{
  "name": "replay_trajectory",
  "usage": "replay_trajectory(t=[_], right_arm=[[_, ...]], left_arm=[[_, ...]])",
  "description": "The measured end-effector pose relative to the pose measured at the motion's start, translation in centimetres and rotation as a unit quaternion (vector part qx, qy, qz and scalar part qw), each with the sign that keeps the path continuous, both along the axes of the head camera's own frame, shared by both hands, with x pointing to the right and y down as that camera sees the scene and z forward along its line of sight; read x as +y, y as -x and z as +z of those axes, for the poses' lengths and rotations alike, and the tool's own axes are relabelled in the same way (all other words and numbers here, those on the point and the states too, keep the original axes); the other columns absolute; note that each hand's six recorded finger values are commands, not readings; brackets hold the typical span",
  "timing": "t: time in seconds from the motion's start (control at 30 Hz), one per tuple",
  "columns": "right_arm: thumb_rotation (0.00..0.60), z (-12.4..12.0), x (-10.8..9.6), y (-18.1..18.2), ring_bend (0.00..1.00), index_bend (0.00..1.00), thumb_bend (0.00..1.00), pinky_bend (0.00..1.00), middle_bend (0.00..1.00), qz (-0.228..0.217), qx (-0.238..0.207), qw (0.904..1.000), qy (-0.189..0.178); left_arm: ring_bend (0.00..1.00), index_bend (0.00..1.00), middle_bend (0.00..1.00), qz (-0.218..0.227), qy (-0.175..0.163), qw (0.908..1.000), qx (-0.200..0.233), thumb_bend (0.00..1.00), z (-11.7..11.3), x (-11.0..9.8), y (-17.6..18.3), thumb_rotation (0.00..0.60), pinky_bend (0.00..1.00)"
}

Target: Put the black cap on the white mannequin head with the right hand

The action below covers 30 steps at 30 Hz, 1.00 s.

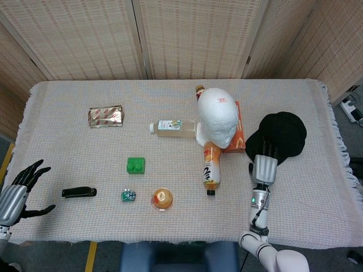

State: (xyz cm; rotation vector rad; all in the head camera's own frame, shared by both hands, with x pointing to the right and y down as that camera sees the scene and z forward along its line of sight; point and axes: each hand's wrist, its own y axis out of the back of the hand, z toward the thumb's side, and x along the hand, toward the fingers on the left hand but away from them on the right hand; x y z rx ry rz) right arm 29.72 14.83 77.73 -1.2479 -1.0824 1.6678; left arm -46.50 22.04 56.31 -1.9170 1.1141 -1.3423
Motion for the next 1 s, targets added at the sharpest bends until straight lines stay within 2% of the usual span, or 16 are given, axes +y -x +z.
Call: replay_trajectory(t=[0.27, 0.67, 0.77, 1.0], right_arm=[[0.600, -0.2, -0.2, -1.0, 0.00, 0.38, 0.29, 0.00, 0.00, 0.005, 0.016, 0.9999, -0.001], [0.600, -0.6, 0.6, -5.1, 0.00, 0.38, 0.32, 0.00, 0.00, 0.024, 0.053, 0.9983, 0.006], [0.600, -0.7, 0.7, -6.0, 0.00, 0.39, 0.35, 0.00, 0.00, 0.031, 0.060, 0.9977, 0.006], [0.600, -0.9, 0.7, -7.3, 0.00, 0.45, 0.52, 0.00, 0.00, 0.050, 0.051, 0.9975, 0.004]], left_arm=[[0.00, 0.18, 0.05, -0.003, -0.001, 1.0000, -0.001, 0.17, 0.0, -0.1, 0.2, 0.600, 0.13], [0.00, 0.18, 0.05, -0.005, -0.005, 1.0000, 0.001, 0.17, -0.2, -0.1, 0.2, 0.600, 0.14], [0.00, 0.18, 0.05, -0.007, -0.007, 0.9999, 0.003, 0.17, -0.3, -0.2, 0.3, 0.600, 0.13], [0.00, 0.18, 0.05, -0.009, -0.014, 0.9999, 0.003, 0.17, -0.5, -0.2, 0.4, 0.600, 0.14]])
